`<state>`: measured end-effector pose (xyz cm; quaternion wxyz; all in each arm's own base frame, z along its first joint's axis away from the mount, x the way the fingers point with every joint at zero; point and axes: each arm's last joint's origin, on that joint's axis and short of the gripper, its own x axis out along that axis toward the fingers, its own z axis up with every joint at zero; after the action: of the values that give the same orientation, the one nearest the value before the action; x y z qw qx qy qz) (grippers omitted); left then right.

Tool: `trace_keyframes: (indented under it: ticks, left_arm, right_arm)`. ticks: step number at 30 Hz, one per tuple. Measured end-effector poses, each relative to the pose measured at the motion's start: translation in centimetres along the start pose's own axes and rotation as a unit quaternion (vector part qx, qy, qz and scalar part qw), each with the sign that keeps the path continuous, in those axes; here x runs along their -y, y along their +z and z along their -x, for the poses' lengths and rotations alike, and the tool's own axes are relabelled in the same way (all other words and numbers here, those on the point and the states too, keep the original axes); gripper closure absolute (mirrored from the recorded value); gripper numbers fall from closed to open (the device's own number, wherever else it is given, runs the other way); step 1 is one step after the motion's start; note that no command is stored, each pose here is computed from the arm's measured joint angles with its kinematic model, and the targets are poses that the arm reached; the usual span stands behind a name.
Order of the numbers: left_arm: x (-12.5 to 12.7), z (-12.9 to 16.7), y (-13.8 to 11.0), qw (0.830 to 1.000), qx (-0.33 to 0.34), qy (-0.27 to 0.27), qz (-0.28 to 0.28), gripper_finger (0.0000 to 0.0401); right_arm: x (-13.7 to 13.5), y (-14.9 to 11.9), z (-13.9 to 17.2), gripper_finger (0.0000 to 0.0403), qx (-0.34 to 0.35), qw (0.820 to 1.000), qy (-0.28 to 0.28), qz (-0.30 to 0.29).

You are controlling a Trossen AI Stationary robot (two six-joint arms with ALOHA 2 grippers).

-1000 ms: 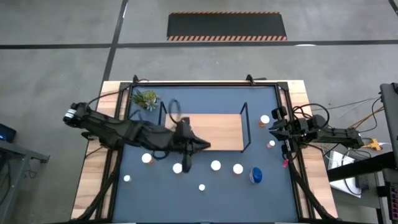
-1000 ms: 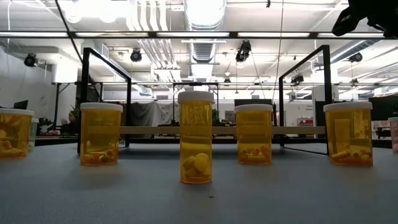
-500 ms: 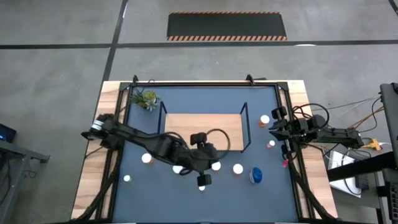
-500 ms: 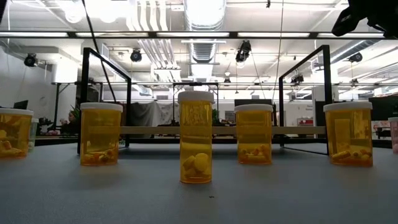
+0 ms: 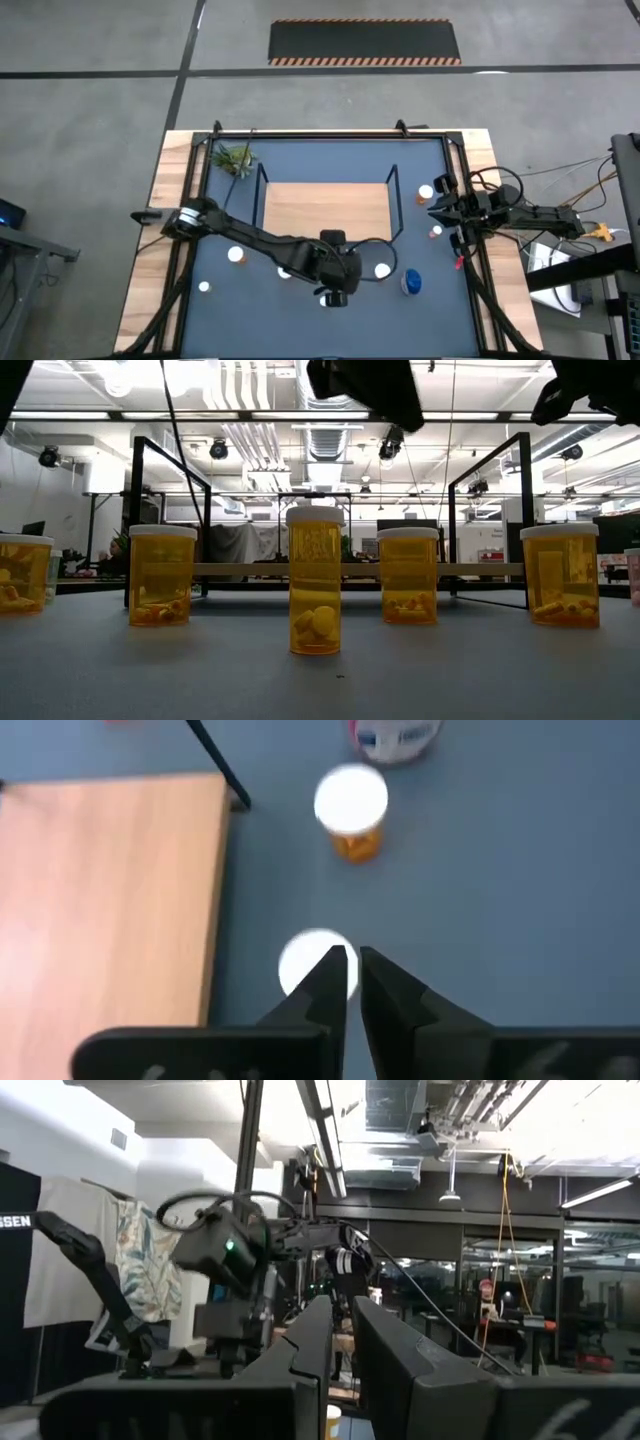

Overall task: Pick and place medicine bottles onto shelf by color
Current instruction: Put the big orange pill bottle on to the shelf

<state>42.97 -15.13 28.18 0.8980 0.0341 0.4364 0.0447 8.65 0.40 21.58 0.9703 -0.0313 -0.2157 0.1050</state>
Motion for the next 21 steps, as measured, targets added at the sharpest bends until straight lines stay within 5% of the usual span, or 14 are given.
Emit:
trace_keyframes:
  ticks: [14,21]
  left_arm:
    - [-1.0,-4.0,-2.0,0.999,0.003,-0.010,0.033,0.0131]
    - [-1.7,-5.5,-3.1,0.998,-0.016,-0.033,0.052,0.0094]
  right_arm:
    - [0.0,-0.1,0.0,0.0364,-0.005,1.000,0.000,-0.010]
    - [0.0,-0.3,0.0,0.0365,-0.014,1.000,0.000,-0.011]
